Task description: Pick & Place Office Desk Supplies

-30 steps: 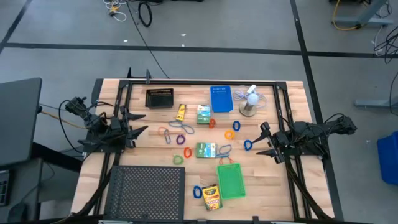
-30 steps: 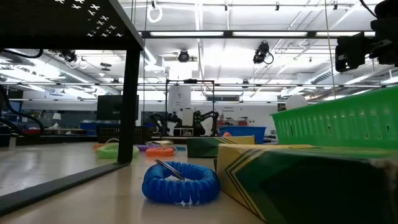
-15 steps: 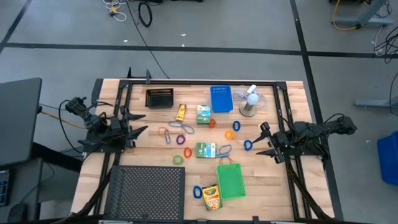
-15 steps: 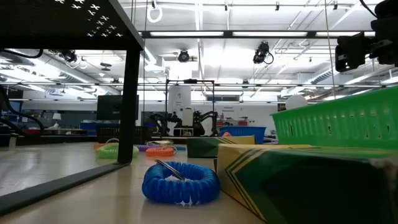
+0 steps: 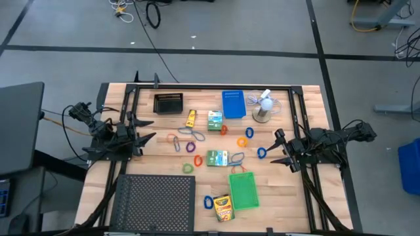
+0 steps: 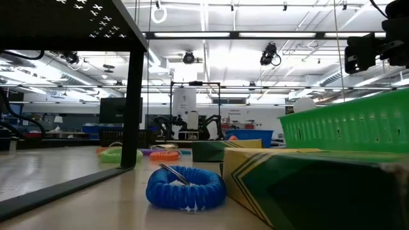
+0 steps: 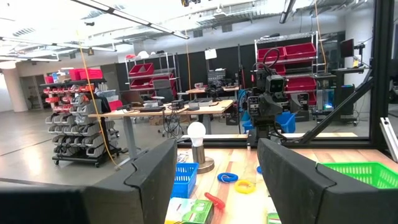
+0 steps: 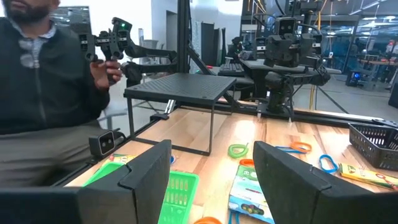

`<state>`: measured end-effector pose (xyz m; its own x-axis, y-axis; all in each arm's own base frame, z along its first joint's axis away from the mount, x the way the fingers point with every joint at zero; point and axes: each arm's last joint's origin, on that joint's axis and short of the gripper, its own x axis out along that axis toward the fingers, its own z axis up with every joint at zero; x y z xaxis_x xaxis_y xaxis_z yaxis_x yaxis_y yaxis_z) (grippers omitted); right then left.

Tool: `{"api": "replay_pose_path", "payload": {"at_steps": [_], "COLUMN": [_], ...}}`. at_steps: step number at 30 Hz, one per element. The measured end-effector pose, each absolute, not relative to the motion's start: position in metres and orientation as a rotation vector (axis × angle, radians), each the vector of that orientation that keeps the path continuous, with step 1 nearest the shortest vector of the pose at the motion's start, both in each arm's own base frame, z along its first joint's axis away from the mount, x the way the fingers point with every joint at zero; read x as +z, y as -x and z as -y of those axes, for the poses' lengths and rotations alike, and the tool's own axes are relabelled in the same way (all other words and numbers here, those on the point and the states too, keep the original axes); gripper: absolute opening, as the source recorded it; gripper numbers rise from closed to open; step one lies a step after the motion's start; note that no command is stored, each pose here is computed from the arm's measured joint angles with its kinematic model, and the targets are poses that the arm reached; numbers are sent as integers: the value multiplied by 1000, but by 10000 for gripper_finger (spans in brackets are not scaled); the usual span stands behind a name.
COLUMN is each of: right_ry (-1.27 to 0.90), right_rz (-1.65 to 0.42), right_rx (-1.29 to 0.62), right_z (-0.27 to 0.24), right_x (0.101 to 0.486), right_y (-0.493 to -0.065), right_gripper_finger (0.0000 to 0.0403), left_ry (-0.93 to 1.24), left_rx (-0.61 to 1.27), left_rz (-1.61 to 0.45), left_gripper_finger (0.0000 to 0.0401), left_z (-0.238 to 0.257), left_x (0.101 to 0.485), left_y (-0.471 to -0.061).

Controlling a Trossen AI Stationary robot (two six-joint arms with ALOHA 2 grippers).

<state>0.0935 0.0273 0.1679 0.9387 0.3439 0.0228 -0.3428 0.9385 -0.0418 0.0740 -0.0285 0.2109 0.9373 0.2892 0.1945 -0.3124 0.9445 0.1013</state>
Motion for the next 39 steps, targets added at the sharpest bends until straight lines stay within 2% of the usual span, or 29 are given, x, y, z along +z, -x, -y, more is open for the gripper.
{"api": "replay_pose_path", "payload": {"at_steps": [8,21,26,32,39], "right_ry": [38,144,115,-21,-19], "right_rz": [30,64,121,158,162], "right_rx": [350,261,187,139,132], "right_z": [-27,-25,-23,-21,-21], "right_x": [168,170,176,181,181], "right_y": [-94,-94,-94,-94,-94], "right_gripper_finger": [238,238,238,238,238], "left_ry": [-99,151,170,173,175], "left_rx": [303,284,272,296,345], "left_rz": [201,234,238,234,225], "left_gripper_finger": [231,231,231,231,231], "left_z": [28,28,28,28,26], "left_x": [213,213,213,212,212], "left_y": [-73,-73,-74,-73,-73]}}
